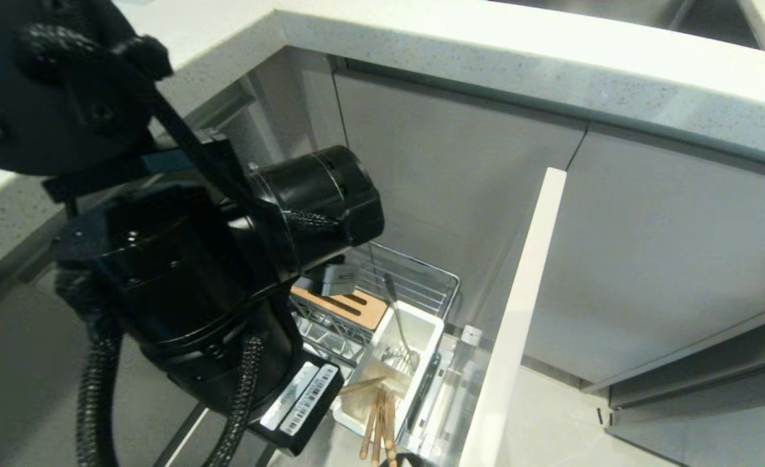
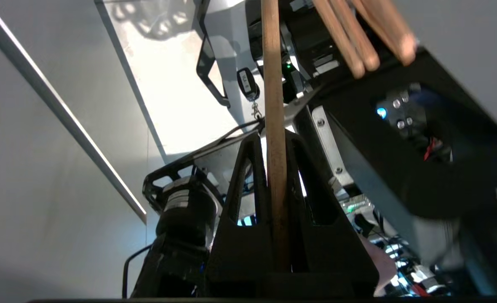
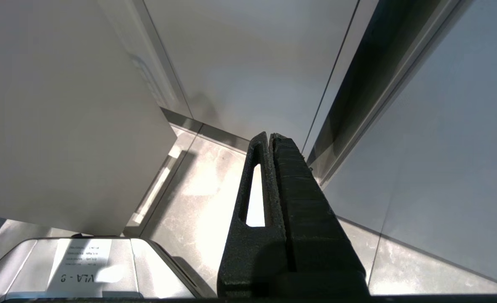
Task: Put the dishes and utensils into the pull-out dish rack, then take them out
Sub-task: Take the chopsticks out of the cupboard
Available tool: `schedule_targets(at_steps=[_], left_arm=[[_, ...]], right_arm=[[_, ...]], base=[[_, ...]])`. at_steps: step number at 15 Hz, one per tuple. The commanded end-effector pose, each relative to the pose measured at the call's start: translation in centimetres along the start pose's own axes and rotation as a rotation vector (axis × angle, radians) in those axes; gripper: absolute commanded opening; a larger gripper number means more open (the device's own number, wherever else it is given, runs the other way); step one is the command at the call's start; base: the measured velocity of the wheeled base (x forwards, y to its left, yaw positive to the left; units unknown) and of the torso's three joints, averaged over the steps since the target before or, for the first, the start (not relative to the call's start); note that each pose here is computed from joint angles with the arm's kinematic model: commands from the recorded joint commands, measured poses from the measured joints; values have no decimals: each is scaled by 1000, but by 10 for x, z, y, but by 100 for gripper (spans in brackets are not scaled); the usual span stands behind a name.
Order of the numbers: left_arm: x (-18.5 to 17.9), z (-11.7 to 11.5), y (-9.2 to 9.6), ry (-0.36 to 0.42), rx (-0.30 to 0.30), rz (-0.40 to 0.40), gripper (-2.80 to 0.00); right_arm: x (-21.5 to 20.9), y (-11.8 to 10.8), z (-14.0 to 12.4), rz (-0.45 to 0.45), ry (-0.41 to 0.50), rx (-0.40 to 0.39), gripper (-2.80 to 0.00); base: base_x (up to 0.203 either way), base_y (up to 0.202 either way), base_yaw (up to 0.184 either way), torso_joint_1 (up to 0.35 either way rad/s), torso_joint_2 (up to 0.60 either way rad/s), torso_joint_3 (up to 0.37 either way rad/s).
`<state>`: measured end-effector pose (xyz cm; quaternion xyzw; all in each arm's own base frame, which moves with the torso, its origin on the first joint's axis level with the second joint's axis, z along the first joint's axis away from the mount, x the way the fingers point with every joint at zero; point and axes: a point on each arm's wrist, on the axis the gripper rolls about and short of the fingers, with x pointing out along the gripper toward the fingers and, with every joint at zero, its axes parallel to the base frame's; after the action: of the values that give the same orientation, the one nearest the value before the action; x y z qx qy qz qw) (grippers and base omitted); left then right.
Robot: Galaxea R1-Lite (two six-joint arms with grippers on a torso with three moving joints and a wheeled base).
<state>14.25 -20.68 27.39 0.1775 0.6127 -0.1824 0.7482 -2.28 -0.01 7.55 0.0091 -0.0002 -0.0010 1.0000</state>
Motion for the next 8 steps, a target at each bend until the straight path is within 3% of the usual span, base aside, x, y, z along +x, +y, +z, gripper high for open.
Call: schedule_targets(at_steps=[1,8], left_arm=[[-17,-15,6,-42,1,-20,-280],[-47,-46,14,-115,38,-65,-280]], right_arm=[[0,0,0,0,2,0,-280],[0,0,0,0,2,0,-280]], base=[[0,0,0,0,0,0],[0,0,0,0,0,0]])
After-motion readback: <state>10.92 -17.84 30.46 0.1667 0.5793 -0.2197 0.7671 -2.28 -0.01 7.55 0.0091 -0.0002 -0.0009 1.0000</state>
